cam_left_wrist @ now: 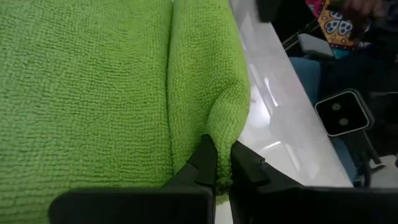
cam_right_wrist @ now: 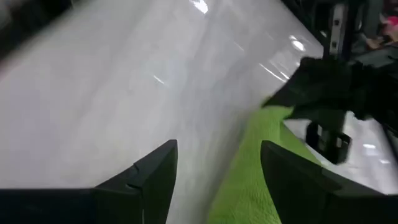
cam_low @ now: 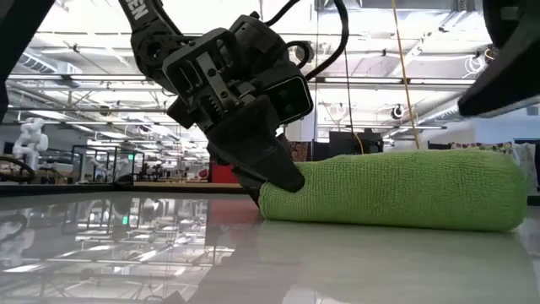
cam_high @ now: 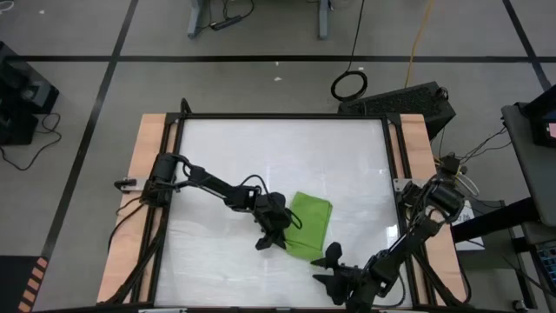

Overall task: Roll towel
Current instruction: Roll the green towel on the table

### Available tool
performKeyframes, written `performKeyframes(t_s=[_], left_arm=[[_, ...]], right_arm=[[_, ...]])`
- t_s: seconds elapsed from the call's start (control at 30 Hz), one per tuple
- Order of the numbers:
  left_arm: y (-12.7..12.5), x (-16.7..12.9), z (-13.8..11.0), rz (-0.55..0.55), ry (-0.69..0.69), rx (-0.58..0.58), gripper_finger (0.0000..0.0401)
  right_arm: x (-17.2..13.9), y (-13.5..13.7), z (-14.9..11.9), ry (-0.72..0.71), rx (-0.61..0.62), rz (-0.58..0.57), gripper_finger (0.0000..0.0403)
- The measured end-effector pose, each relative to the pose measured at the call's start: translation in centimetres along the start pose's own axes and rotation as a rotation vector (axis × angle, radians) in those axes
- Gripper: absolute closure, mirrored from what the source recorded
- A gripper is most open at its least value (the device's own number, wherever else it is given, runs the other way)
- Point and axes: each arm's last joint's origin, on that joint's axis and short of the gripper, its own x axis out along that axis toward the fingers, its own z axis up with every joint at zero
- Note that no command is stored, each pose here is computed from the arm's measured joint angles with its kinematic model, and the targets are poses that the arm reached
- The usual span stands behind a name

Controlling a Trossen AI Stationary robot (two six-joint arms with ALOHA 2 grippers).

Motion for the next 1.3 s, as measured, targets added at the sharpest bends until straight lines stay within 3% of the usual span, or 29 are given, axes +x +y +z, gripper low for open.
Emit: performKeyframes(t_s=[0.13, 0.3, 0.57, 0.83, 1.0, 1.13, 1.3], left_arm=[[0.2, -0.3, 0.1, -0.030, 0.004, -0.029, 0.0384], [0.3, -0.4, 0.1, -0.030, 0.010, -0.043, 0.0384], [0.4, -0.4, 0.1, -0.031, 0.011, -0.062, 0.0384], [0.3, -0.5, 0.0, -0.052, 0.019, -0.073, 0.0384], [0.4, -0.4, 0.0, -0.035, 0.015, -0.085, 0.0381], [0.5, -0.3, 0.0, 0.043, -0.004, -0.021, 0.0353], [0.4, -0.1, 0.3, 0.067, -0.043, 0.077, 0.0271]], right_arm=[[1.0, 0.3, -0.9, 0.114, -0.039, -0.052, 0.0182], [1.0, 0.2, -1.5, 0.180, 0.023, -0.107, 0.0181], [1.5, -0.3, -1.9, 0.239, 0.085, -0.086, 0.0194], [2.1, -1.1, -2.6, 0.323, 0.217, -0.096, 0.0263], [2.4, -1.4, -3.4, 0.337, 0.411, -0.130, 0.0335], [2.4, -1.3, -3.5, 0.348, 0.534, -0.126, 0.0392], [1.5, -1.6, -3.0, 0.367, 0.622, -0.084, 0.0389]])
